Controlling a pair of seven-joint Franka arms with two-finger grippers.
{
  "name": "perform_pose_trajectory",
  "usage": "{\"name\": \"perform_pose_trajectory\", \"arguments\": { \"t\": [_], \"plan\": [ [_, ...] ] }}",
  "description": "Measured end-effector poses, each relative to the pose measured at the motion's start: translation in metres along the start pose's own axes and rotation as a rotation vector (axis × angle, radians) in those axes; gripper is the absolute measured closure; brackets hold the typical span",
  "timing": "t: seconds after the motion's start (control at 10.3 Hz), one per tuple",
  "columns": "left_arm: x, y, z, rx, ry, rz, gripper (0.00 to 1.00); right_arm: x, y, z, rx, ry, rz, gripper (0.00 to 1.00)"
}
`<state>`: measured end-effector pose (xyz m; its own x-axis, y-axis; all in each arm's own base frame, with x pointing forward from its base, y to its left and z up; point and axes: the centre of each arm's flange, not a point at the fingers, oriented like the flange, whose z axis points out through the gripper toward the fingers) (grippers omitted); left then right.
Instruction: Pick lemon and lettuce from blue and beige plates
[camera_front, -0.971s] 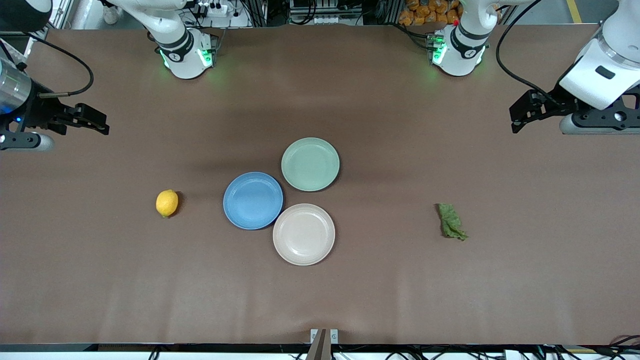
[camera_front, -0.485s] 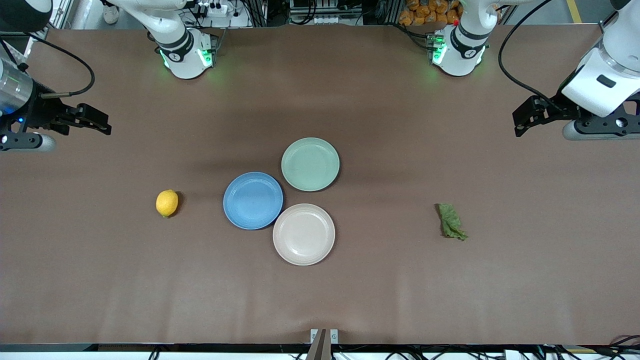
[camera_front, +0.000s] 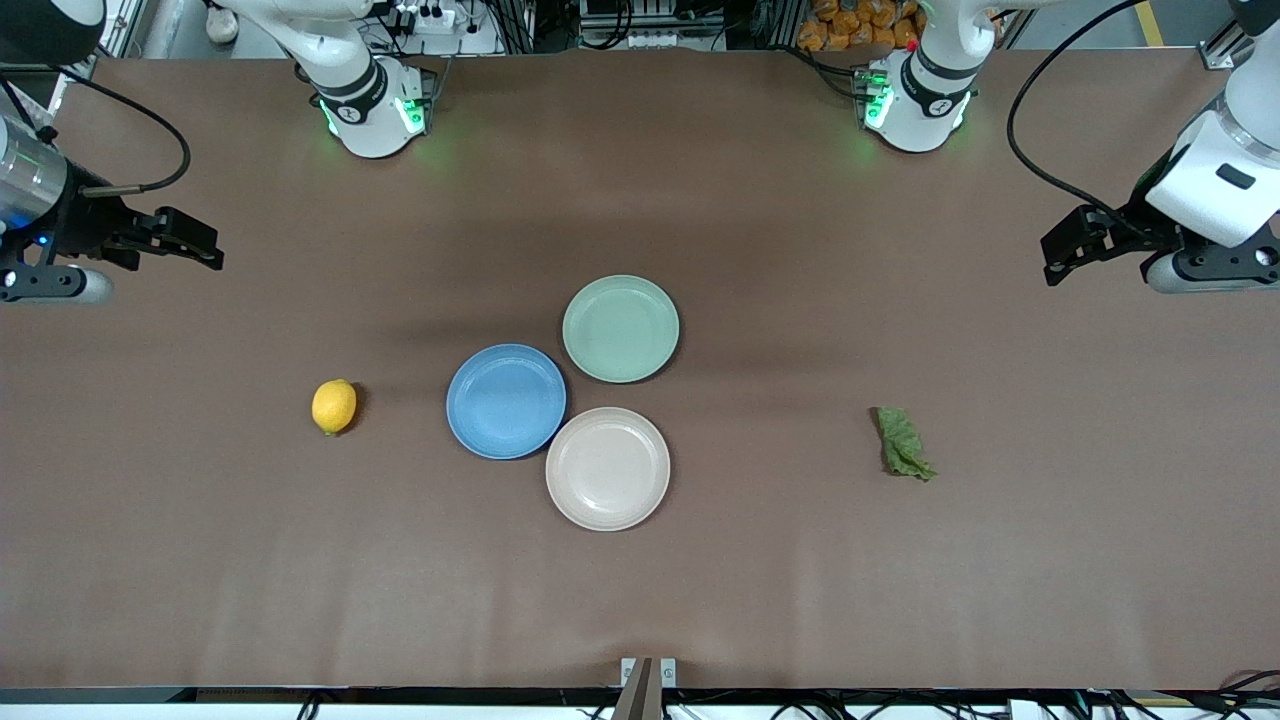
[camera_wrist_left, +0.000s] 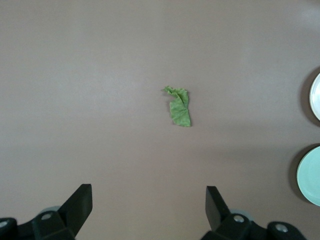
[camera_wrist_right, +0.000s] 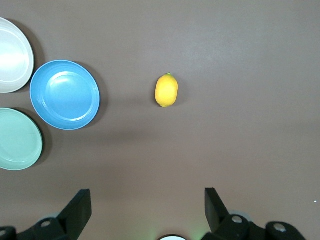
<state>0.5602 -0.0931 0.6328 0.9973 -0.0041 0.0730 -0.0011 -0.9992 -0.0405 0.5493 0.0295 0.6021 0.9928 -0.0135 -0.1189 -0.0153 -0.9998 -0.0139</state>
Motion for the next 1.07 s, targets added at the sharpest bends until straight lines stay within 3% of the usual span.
{"name": "perform_pose_trajectory", "arguments": {
  "t": [1.07],
  "plan": [
    [-0.0019, 0.0029, 0.0041, 0.001, -0.005, 0.008, 0.0, -0.0003, -0.0035, 0.0013, 0.0, -0.003, -0.006, 0.0]
  ]
}}
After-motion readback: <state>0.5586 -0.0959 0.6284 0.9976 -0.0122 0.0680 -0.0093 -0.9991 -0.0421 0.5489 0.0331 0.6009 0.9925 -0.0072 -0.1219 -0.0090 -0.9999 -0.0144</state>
